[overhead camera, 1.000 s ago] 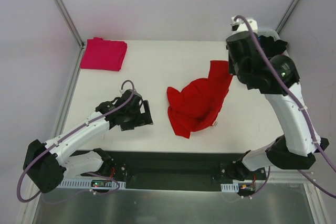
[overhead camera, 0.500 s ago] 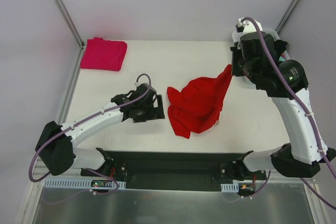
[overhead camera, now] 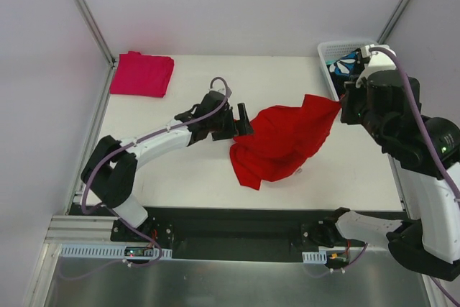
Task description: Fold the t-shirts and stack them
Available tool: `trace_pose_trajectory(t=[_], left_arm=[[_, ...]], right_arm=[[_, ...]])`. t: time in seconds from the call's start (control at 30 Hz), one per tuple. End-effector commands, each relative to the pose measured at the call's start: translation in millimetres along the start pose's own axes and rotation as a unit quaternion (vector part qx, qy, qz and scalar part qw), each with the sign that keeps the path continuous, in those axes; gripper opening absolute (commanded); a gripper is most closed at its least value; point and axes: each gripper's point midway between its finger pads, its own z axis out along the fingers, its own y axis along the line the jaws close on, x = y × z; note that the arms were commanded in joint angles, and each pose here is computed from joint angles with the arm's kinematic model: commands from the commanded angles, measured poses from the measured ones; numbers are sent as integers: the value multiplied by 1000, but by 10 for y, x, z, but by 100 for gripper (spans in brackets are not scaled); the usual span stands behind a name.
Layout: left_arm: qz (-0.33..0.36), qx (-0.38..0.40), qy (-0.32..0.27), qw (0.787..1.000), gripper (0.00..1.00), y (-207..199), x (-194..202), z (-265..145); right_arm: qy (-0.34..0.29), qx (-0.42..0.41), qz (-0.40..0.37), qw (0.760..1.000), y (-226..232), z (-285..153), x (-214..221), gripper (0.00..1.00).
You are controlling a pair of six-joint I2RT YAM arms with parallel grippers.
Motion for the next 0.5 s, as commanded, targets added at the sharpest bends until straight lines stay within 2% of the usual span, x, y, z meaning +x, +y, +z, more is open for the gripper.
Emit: trace_pose_trajectory(t=[0.0,0.27,0.47], left_arm=[[-17,29,-5,999,98,-104,-162,188],[-52,-5,-3,999,98,295,-326,278],[-60,-11,0,998,96,367,-431,425]], right_arm=[[-7,22,2,1000,-153,-114,15,1],[-1,15,0,1000,-152,-148,64,1],[0,18,-6,1000,-182,-169,80,1]])
